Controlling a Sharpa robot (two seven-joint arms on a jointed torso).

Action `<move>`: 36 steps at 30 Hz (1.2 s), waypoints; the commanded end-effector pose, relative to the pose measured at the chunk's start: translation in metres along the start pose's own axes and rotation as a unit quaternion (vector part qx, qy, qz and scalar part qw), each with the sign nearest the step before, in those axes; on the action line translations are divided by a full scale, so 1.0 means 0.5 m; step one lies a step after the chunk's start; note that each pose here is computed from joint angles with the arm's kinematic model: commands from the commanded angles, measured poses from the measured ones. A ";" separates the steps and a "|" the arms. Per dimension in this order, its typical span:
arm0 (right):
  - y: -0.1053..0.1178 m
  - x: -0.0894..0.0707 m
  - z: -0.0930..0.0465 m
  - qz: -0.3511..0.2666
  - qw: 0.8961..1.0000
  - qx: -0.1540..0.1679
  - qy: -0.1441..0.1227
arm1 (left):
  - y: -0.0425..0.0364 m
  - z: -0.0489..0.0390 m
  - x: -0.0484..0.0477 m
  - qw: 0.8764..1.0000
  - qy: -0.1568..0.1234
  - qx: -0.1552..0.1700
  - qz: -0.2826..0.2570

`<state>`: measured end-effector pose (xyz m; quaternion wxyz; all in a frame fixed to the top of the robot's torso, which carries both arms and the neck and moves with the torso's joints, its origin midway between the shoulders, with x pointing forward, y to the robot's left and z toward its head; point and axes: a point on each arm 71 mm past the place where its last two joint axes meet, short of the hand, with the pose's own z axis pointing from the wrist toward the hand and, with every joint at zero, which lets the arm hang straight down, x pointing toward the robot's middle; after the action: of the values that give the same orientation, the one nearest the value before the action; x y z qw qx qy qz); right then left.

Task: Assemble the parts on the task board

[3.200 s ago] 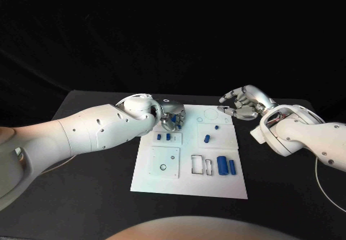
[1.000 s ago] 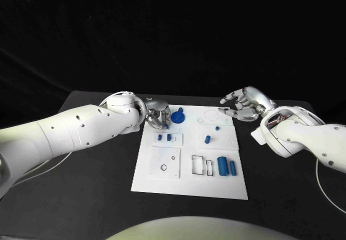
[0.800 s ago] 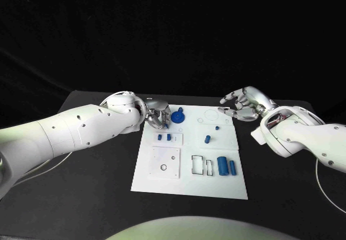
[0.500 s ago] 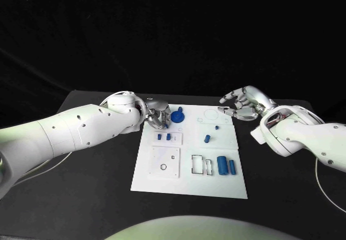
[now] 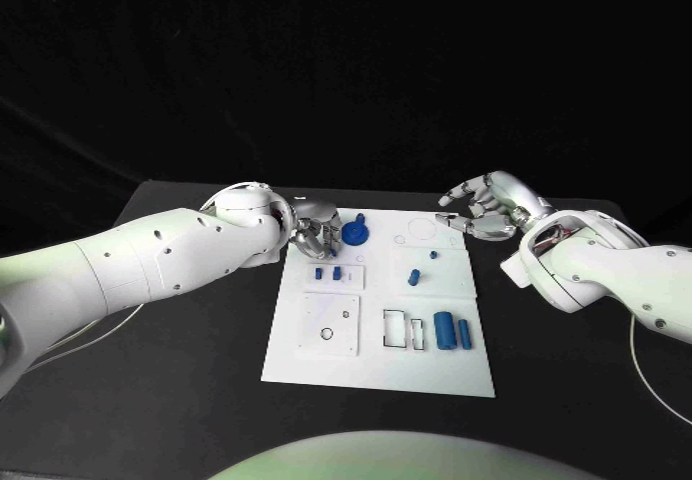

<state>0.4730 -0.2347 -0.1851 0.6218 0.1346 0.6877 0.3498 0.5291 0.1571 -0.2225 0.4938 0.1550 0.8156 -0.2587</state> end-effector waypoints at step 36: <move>-0.015 0.008 0.003 -0.074 0.996 -0.008 0.058 | 0.023 -0.047 -0.027 0.996 -0.061 0.001 -0.073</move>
<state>0.4770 -0.2408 -0.1887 0.6191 0.1086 0.7033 0.3322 0.5242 0.1806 -0.2110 0.5119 0.1218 0.8071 -0.2679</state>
